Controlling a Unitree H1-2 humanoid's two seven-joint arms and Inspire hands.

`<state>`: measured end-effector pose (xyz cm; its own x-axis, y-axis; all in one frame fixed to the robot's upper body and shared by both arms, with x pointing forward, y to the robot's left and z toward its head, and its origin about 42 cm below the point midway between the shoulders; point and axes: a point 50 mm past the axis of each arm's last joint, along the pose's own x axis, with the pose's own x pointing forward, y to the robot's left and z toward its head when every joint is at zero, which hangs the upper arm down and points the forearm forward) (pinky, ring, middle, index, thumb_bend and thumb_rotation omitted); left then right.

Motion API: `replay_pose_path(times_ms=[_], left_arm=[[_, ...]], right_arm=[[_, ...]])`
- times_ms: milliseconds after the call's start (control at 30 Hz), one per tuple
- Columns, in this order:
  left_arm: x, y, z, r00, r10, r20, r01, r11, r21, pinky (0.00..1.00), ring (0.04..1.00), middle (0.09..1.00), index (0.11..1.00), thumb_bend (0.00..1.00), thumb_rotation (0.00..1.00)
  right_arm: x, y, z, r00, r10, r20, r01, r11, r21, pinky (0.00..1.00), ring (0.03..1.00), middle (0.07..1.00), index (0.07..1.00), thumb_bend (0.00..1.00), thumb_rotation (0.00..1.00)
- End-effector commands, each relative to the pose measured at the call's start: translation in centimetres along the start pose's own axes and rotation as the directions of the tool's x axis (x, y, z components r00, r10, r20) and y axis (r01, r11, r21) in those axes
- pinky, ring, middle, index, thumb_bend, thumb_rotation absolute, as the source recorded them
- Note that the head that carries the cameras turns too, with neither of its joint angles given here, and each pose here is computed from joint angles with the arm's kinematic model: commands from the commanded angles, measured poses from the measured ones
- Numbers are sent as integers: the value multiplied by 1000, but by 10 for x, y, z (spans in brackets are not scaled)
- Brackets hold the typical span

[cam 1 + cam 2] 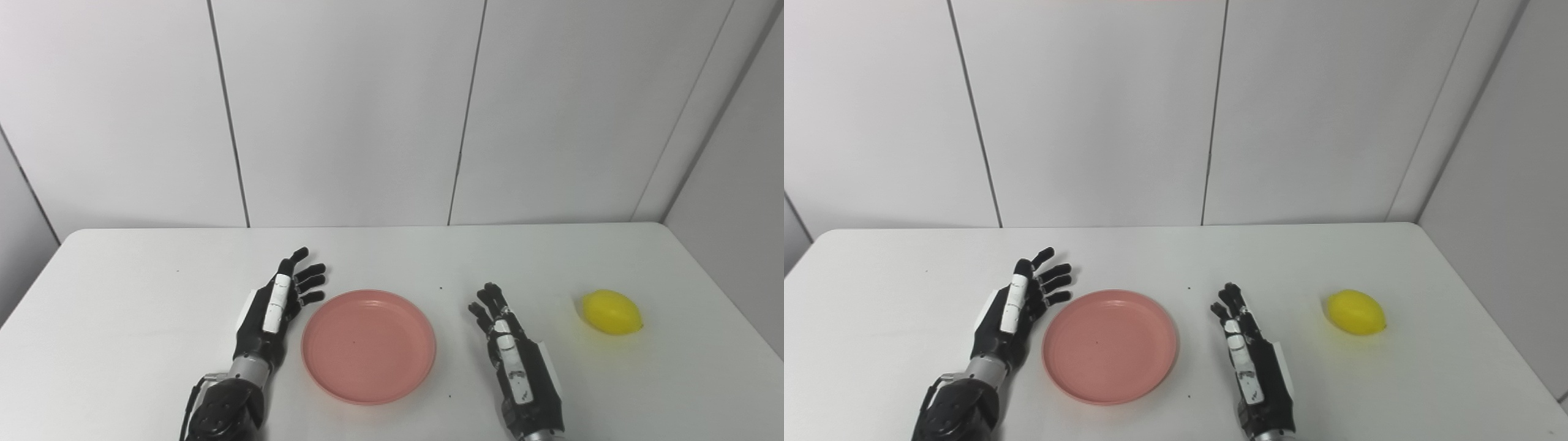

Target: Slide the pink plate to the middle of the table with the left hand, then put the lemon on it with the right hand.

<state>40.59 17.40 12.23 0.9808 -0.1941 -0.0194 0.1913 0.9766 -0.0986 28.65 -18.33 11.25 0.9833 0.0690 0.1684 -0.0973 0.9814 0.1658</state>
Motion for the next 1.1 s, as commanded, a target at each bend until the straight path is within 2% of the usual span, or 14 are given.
replay_pose_path(times_ms=[0,333,467,633,867,967,1067], left_arm=[[-9,11,-26,993,23,-120,-25,1000,-17,781,803,791,880,924,925],[-8,22,-24,991,30,-128,-33,999,-19,830,814,797,895,976,903],[-8,26,-23,992,25,-126,-27,1000,-15,840,832,817,903,962,909],[-8,26,-23,993,21,-118,-22,1000,-8,794,821,812,899,966,907],[-6,25,-25,992,12,-128,-15,1000,-20,837,837,818,914,948,915],[-5,22,-25,992,7,-124,-11,1000,-26,842,835,810,907,953,912],[-3,21,-25,992,6,-126,-9,1000,-27,851,839,813,913,960,912]], right_arm=[[-20,8,-31,994,-17,-105,21,999,36,1000,921,947,940,797,855],[-16,18,-34,995,-5,-97,8,999,38,1000,935,951,943,790,860],[-14,22,-34,995,-2,-99,6,999,38,1000,938,956,943,779,858],[-13,23,-36,995,0,-99,2,1000,21,1000,939,959,951,762,865],[-12,21,-37,996,-4,-94,6,1000,20,1000,942,962,953,749,866],[-12,18,-37,996,-26,-87,26,1000,0,1000,931,941,941,763,859],[-13,16,-34,997,-65,-37,63,997,-52,977,910,911,926,746,852]])
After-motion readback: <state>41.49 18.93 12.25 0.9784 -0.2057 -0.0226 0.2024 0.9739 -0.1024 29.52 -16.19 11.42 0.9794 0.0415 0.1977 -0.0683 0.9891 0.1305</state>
